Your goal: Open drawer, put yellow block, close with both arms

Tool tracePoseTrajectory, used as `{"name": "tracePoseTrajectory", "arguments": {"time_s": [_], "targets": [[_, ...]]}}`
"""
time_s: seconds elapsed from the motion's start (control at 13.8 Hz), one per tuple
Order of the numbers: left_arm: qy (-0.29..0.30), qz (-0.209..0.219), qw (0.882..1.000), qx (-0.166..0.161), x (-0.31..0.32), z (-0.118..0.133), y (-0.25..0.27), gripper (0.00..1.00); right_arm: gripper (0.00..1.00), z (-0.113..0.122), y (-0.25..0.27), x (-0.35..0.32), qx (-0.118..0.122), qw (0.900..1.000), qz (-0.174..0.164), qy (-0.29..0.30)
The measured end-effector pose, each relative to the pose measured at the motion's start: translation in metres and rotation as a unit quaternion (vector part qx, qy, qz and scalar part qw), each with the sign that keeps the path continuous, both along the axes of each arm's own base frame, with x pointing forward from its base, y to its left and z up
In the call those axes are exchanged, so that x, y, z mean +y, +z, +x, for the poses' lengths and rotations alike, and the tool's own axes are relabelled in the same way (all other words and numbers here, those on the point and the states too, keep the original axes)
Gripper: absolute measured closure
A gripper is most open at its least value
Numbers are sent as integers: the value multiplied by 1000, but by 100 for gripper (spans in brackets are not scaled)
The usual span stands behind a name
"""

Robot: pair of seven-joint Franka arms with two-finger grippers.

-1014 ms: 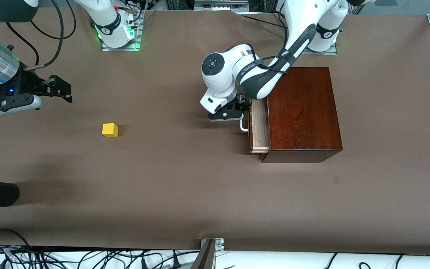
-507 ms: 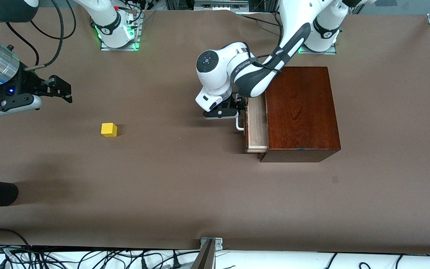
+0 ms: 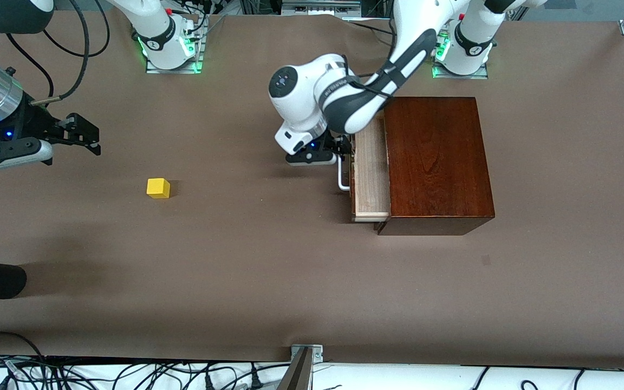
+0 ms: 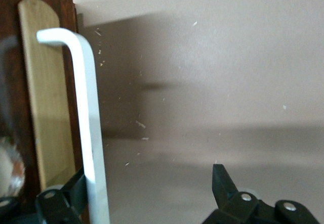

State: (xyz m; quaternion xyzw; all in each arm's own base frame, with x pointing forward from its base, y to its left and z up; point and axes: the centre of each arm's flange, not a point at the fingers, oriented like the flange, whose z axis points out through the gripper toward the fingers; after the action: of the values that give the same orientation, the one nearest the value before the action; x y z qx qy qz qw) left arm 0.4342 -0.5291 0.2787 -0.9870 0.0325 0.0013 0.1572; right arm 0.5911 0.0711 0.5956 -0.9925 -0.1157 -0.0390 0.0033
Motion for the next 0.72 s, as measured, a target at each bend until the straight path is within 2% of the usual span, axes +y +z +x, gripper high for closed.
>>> {"name": "tracePoseTrajectory", "arguments": {"time_s": [0.14,0.36,0.58,0.72], "targets": [[-6,3,1000,-4,-7,-6,4,0,0,3,-3,1,-2,1000,0,0],[1,-8,1000,-12,-12,1,26,0,0,5,-8,2,-1,1000,-1,1],[44,-34,998,13,-12,14,100,0,0,9,-16,3,6,1000,-2,1],[49,-39,997,35,11,27,156,0,0,13,-26,2,14,1000,-4,-1]]}}
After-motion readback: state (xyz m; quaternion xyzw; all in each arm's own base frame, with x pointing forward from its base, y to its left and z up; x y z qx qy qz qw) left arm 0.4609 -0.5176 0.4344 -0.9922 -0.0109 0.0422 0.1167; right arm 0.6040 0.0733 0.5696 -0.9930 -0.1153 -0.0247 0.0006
